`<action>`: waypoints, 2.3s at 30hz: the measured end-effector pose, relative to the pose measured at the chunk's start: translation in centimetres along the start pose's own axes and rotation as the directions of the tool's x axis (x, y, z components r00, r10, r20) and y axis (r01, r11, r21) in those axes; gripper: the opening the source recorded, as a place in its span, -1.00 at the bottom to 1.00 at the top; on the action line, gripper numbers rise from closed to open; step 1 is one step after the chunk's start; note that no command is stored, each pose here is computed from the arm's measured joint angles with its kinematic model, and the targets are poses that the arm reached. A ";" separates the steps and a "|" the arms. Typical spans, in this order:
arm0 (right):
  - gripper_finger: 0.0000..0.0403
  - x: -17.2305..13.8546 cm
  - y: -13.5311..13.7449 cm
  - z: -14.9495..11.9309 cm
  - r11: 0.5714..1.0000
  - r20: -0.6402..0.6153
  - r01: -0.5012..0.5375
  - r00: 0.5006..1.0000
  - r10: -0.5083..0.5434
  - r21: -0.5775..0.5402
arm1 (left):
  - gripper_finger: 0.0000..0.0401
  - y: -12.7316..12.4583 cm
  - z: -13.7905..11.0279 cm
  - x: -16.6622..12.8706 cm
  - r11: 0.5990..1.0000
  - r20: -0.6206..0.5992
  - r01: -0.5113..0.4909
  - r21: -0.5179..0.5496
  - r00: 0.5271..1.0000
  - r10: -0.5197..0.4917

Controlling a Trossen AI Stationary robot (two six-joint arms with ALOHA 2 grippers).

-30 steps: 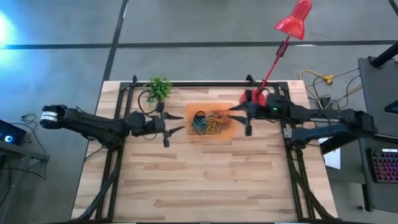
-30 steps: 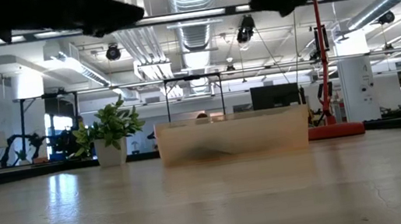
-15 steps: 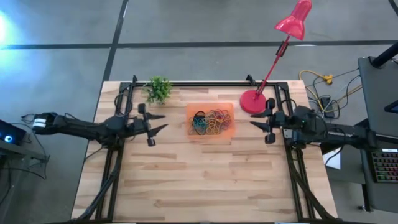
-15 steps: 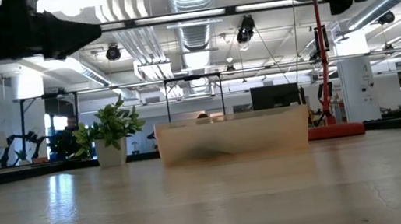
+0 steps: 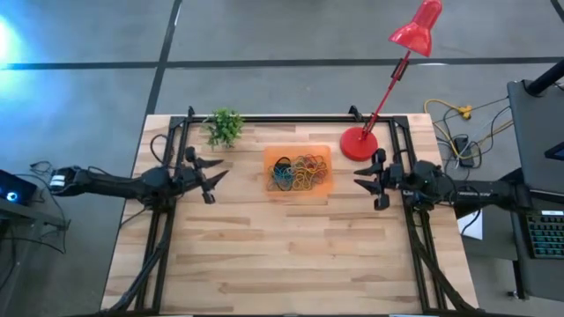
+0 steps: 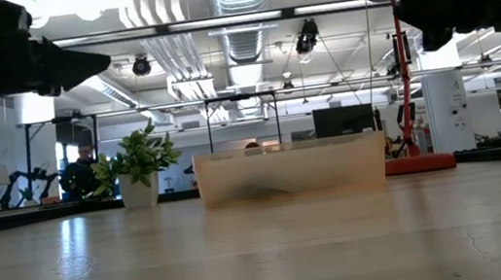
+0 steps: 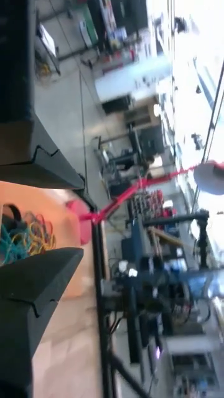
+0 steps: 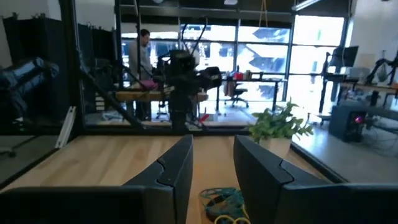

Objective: Pick and place rubber bands into bin
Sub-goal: Return to Home Position

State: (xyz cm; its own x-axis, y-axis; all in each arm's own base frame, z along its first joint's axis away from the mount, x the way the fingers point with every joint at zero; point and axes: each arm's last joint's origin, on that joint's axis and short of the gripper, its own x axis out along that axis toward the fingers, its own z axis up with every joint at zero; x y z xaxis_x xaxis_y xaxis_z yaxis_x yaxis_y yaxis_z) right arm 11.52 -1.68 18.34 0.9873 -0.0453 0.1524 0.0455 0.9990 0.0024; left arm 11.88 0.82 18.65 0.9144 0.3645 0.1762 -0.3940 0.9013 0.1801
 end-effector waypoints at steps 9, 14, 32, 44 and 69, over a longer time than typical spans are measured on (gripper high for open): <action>-0.54 0.1 1.0 -0.2 0.999 -0.016 0.022 1.000 -0.022 0.043 | -0.26 0.6 -0.3 -0.7 0.992 -0.057 -0.124 -0.002 0.991 0.124; -0.55 0.1 1.5 -0.5 0.997 -0.045 0.058 0.997 -0.056 0.042 | -0.26 0.7 -0.3 -1.0 0.992 -0.061 -0.123 0.001 0.991 0.123; -0.56 -0.1 2.7 -0.9 0.999 -0.091 -0.023 0.995 0.027 0.037 | -0.26 1.1 0.2 -2.2 0.998 0.023 -0.033 0.049 0.999 0.032; -0.55 -0.2 2.9 -1.6 0.994 -0.168 -0.076 0.984 0.063 -0.075 | -0.26 0.2 -0.6 -2.3 0.973 -0.016 0.215 0.080 0.977 -0.214; -0.58 -2.1 2.3 -0.8 0.987 -0.090 -0.010 0.996 -0.005 -0.162 | -0.26 -0.2 -0.8 -2.4 0.942 -0.016 0.324 0.085 0.946 -0.324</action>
State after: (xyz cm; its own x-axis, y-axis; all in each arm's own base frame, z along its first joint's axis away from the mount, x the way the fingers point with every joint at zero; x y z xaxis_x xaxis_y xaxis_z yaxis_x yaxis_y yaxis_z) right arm 9.64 0.73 17.20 0.9968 -0.0501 0.0625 0.0595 0.9854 -0.1596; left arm 9.87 -0.01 17.42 0.9941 0.0570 0.0926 -0.0831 0.9474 0.3090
